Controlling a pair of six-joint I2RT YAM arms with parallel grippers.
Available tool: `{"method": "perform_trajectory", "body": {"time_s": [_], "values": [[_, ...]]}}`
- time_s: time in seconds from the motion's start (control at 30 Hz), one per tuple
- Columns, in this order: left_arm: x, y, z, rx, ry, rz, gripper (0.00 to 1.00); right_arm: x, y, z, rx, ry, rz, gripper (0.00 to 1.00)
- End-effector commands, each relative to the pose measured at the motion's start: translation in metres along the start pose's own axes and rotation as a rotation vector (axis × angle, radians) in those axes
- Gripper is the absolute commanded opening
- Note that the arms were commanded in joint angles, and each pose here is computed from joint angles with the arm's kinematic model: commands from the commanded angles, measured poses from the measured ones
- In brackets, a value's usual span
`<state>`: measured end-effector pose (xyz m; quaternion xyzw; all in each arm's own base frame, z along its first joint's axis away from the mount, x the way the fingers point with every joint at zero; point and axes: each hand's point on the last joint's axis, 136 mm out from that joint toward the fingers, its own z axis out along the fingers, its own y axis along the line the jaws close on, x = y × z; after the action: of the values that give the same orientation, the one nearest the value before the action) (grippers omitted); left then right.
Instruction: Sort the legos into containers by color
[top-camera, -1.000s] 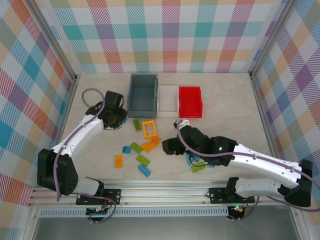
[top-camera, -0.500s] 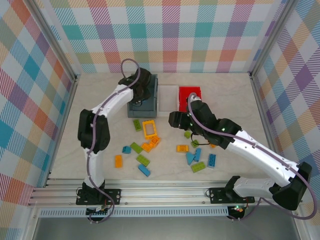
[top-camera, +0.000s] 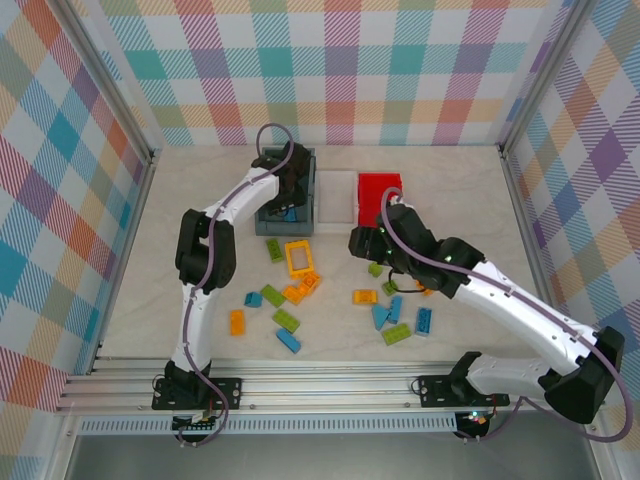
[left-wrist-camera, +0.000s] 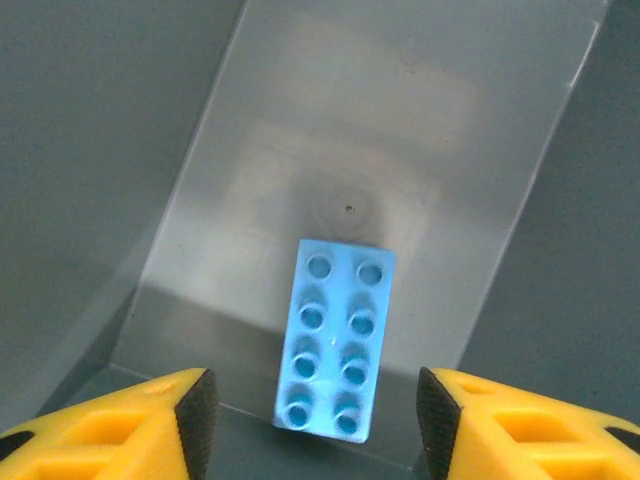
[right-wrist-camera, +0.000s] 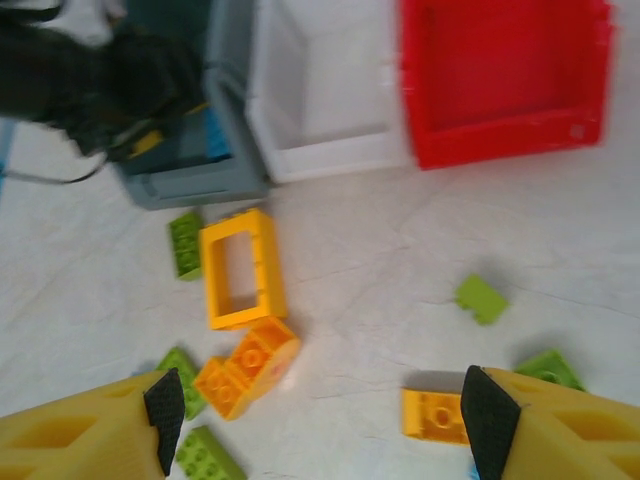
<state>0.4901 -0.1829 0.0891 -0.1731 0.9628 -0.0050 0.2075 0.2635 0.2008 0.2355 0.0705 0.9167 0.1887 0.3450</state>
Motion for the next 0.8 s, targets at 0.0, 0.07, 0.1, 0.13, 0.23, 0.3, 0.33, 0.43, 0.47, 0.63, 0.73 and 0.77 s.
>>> {"method": "perform_trajectory", "body": {"time_s": [0.0, 0.07, 0.1, 0.13, 0.23, 0.3, 0.33, 0.43, 0.47, 0.63, 0.73, 0.77], "values": [[-0.015, -0.007, -0.046, 0.06, -0.053, -0.002, 0.6, 0.007, -0.053, -0.003, 0.166, 0.022, 0.089, 0.77], [-0.02, -0.009, -0.063, 0.083, -0.079, -0.01, 0.61, 0.009, -0.075, -0.002, 0.225, 0.035, 0.126, 0.8], [-0.022, -0.009, -0.074, 0.094, -0.094, -0.013, 0.62, 0.01, -0.089, -0.001, 0.262, 0.046, 0.156, 0.82], [-0.023, -0.009, -0.086, 0.105, -0.11, -0.015, 0.63, 0.013, -0.104, 0.0, 0.303, 0.063, 0.19, 0.84], [-0.018, -0.014, -0.124, 0.163, -0.167, 0.006, 0.66, 0.024, -0.144, 0.005, 0.401, 0.126, 0.339, 0.92], [-0.004, -0.022, -0.15, 0.217, -0.202, 0.057, 0.68, 0.032, -0.158, 0.014, 0.403, 0.164, 0.426, 0.94], [0.006, -0.027, -0.164, 0.255, -0.215, 0.095, 0.7, 0.036, -0.162, 0.02, 0.398, 0.182, 0.461, 0.95], [0.049, -0.046, -0.201, 0.386, -0.265, 0.218, 0.75, 0.046, -0.17, 0.037, 0.4, 0.226, 0.527, 0.97], [0.062, -0.05, -0.209, 0.421, -0.276, 0.252, 0.76, 0.05, -0.172, 0.043, 0.401, 0.243, 0.545, 0.97], [0.153, -0.066, -0.242, 0.591, -0.277, 0.458, 0.78, 0.068, -0.183, 0.068, 0.431, 0.314, 0.665, 0.99], [0.195, -0.065, -0.254, 0.691, -0.274, 0.534, 0.85, 0.072, -0.188, 0.082, 0.428, 0.33, 0.713, 0.99], [0.205, -0.063, -0.257, 0.717, -0.273, 0.547, 0.87, 0.072, -0.189, 0.086, 0.427, 0.333, 0.719, 0.99]]}}
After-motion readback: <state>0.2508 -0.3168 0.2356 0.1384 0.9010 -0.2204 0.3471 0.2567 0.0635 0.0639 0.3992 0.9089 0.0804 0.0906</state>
